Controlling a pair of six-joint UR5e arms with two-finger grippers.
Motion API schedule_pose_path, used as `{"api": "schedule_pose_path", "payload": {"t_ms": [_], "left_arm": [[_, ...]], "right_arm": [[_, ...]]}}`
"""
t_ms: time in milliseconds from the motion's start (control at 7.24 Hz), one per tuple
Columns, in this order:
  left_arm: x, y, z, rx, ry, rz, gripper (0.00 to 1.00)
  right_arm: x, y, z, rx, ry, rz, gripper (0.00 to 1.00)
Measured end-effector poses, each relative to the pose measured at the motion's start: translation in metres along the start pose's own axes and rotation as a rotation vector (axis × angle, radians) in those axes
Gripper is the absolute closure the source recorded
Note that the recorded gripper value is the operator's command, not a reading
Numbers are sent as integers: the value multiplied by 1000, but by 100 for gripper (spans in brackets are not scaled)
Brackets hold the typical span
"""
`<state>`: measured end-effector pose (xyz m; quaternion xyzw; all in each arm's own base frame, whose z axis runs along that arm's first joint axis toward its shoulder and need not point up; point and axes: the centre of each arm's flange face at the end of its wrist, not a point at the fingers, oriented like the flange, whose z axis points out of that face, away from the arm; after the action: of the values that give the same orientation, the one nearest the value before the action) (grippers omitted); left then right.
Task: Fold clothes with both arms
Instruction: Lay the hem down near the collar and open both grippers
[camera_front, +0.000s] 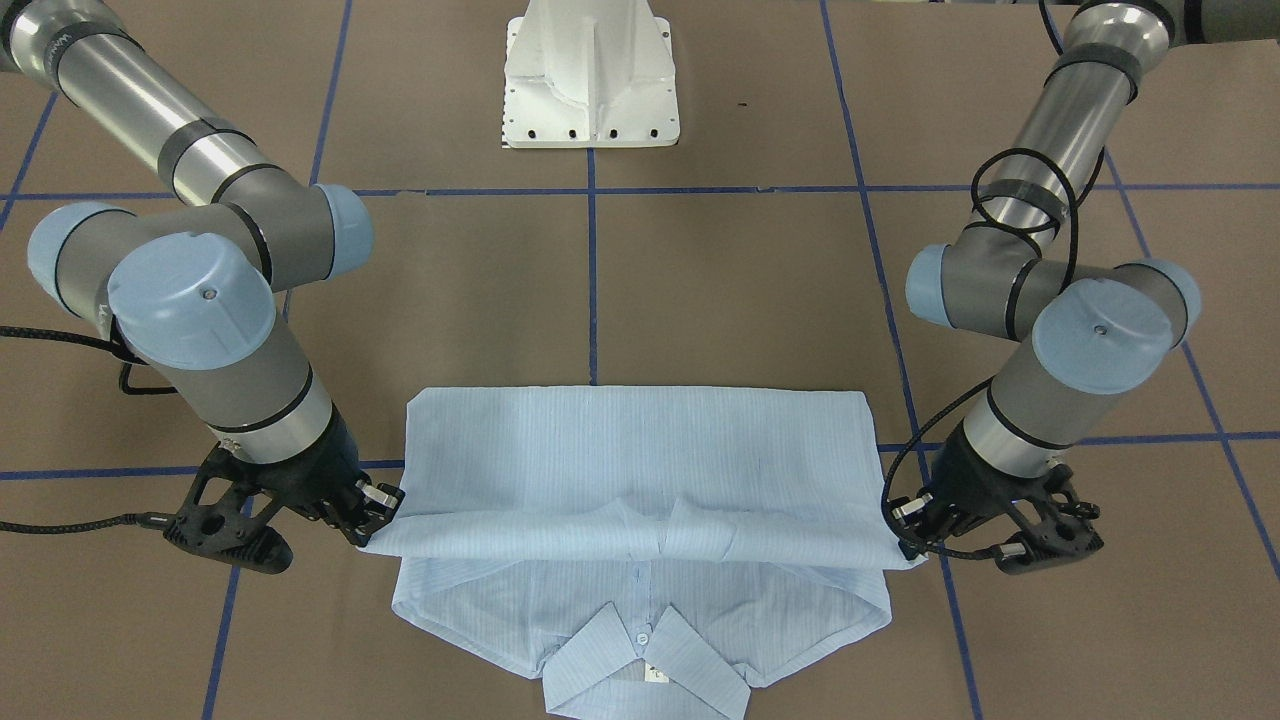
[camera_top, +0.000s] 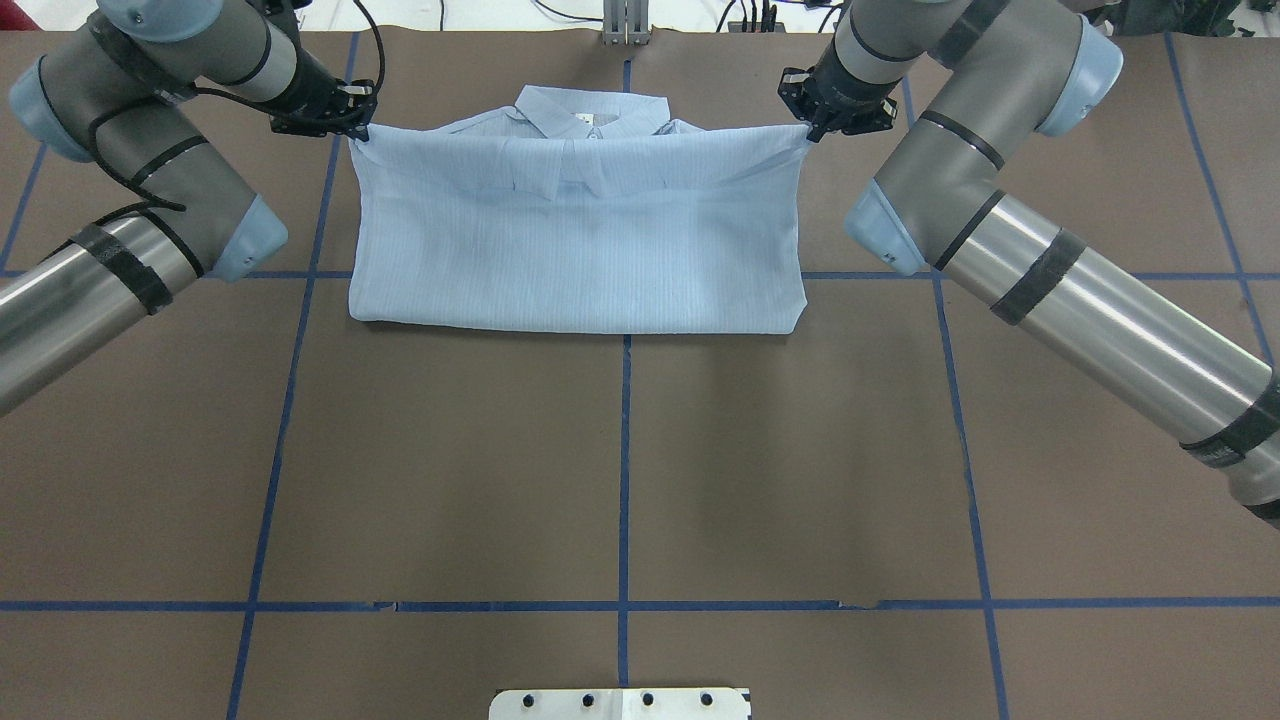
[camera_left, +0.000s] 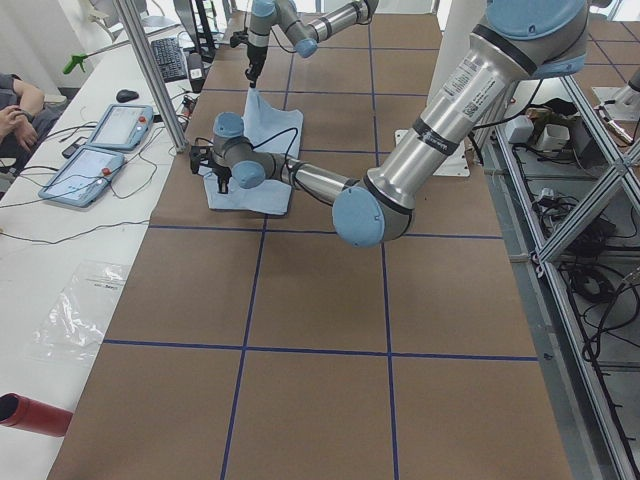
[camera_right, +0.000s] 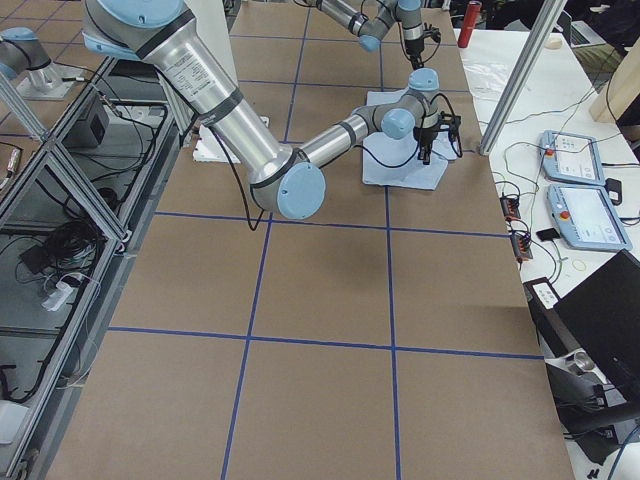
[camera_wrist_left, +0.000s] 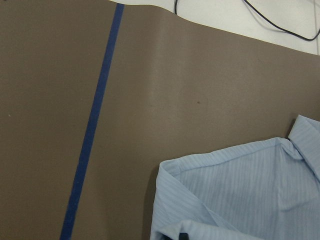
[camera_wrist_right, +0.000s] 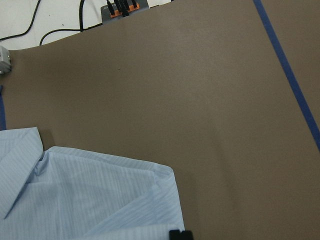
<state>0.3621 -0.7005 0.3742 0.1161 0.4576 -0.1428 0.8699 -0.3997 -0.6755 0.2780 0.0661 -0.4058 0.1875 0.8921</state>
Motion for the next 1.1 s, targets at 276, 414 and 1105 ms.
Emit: {"api": "schedule_pose_path", "payload": {"t_ms": [276, 414, 1105], "left_arm": [[1, -1, 1, 5, 3, 3, 100], [1, -1, 1, 6, 4, 4, 25], [-1, -1, 0, 7, 4, 1, 0]], "right_arm": [[-1, -5, 13, 6, -20, -11, 100], [-2, -6, 15, 9, -30, -15, 60], [-7, -3, 15, 25, -65, -38, 0]]}}
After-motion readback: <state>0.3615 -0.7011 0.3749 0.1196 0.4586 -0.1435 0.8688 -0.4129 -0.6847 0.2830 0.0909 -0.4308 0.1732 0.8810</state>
